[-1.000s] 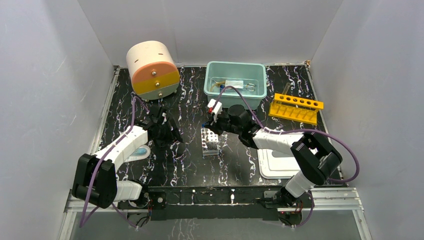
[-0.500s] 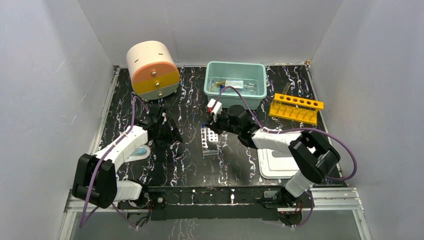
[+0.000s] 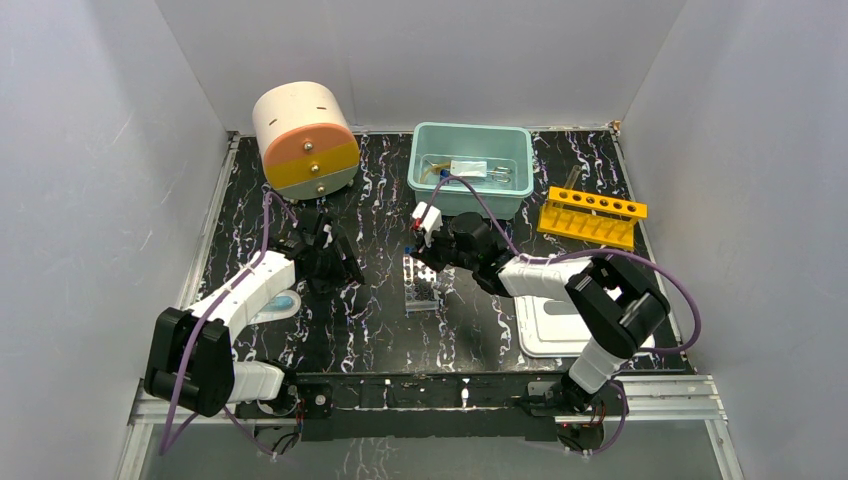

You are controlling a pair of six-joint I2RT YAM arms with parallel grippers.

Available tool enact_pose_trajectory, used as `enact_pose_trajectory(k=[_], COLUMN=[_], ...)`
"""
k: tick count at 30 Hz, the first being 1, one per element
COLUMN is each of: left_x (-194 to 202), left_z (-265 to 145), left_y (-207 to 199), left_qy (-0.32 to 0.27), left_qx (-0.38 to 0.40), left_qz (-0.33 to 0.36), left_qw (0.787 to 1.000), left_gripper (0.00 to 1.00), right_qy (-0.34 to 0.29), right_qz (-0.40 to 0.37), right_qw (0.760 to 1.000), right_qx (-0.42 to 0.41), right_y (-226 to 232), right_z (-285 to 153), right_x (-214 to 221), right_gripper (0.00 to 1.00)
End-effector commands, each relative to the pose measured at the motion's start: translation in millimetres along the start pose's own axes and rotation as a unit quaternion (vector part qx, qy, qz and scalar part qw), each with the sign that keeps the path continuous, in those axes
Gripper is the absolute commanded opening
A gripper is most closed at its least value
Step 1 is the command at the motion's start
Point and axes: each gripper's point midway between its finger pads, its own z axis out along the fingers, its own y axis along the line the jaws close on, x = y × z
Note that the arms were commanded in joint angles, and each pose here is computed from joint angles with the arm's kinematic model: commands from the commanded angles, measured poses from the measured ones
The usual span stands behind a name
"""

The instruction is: Organize the chemistry lab equipment

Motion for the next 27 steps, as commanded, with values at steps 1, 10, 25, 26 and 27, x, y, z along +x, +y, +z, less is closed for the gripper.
enact_pose_trajectory(k=[1, 10, 25, 26, 27], left_x=[-9, -12, -18, -18, -18], left_z=[-10, -12, -18, -18, -17], left_y=[-7, -6, -6, -6, -6], left_qy=[-0.015, -0.018, -0.024, -0.023, -0.023], left_qx=[0.011, 0.006, 0.001, 0.001, 0.001], left_qz=[0.005, 0.006, 0.01, 0.009, 0.01], left_qw=[1.0, 1.0, 1.0, 1.0, 1.0], left_gripper=[0.7, 0.7, 0.7, 0.7, 0.7], right_qy=[-0.02, -0.015, -0.01, -0.009, -0.008], right_qz=[-0.013, -0.016, -0.011, -0.008, -0.006], right_qw=[1.0, 1.0, 1.0, 1.0, 1.0], right_qx=[0.0, -0.013, -0.015, -0.013, -0.012], right_y=[-1, 4, 5, 4, 4], right_z=[3, 5, 8, 7, 7], right_x=[-8, -1, 5, 5, 4], right_gripper=[0.2, 0.24, 0.34, 0.35, 0.36])
